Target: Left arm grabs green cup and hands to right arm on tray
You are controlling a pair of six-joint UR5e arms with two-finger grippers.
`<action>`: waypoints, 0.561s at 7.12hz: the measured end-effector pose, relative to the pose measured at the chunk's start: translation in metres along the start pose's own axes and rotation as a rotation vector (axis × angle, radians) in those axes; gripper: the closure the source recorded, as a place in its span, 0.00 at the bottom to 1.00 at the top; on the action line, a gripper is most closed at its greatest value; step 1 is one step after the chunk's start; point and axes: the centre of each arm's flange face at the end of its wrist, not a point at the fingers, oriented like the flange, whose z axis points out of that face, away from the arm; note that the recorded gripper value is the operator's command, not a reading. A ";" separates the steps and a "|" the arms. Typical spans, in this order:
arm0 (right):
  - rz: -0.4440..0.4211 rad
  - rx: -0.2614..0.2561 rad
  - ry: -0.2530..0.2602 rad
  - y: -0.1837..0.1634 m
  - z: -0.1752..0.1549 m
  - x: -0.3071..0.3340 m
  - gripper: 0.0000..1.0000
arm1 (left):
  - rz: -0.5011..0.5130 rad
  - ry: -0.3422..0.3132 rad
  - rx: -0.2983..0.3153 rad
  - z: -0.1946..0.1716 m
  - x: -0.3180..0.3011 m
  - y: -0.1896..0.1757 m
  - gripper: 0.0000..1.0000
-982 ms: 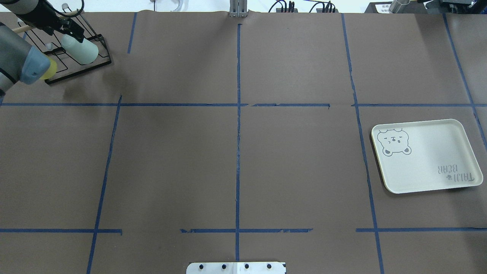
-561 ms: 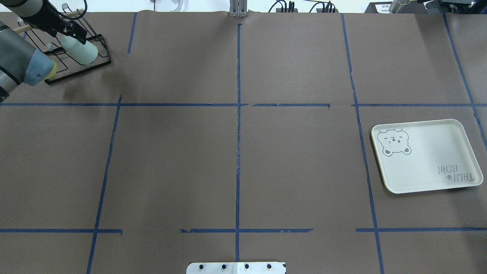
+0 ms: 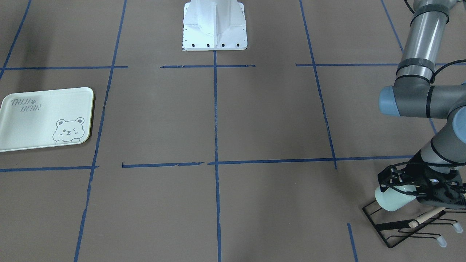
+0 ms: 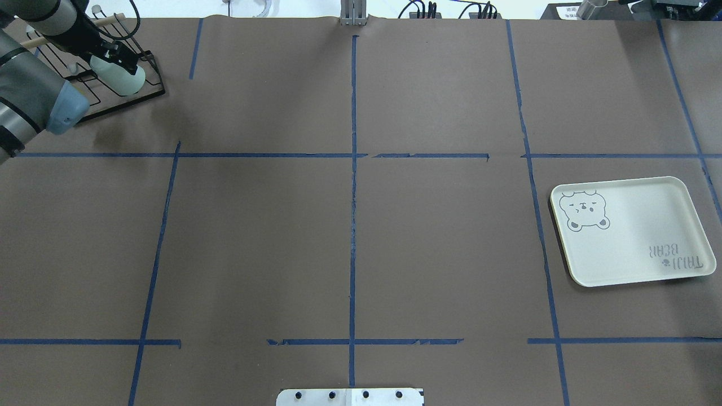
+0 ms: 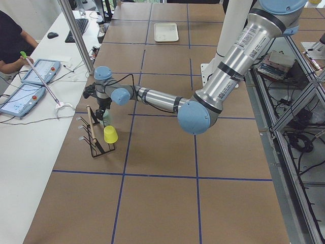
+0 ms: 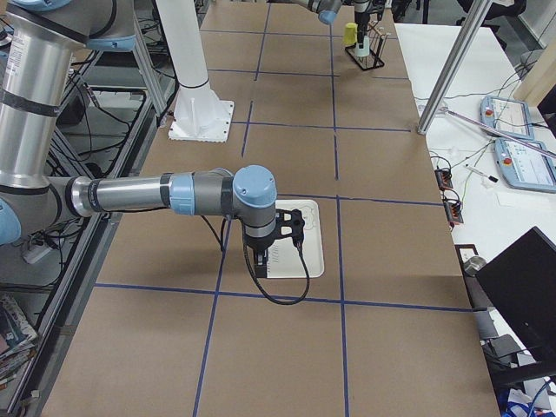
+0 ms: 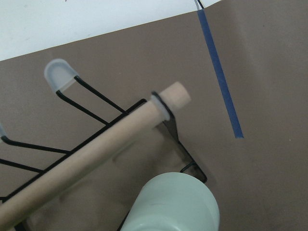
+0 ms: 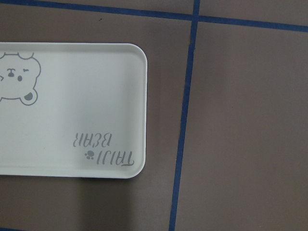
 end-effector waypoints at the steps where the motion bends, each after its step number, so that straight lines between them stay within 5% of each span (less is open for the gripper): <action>1: 0.001 0.000 -0.001 0.000 0.000 0.000 0.00 | -0.001 0.000 -0.001 0.001 0.000 0.000 0.72; 2: 0.002 0.000 -0.001 0.000 0.000 0.000 0.00 | -0.001 0.001 0.002 -0.001 0.001 -0.001 0.88; 4: 0.003 0.000 -0.001 0.000 0.000 0.000 0.00 | -0.005 0.002 0.014 -0.010 -0.006 -0.006 0.91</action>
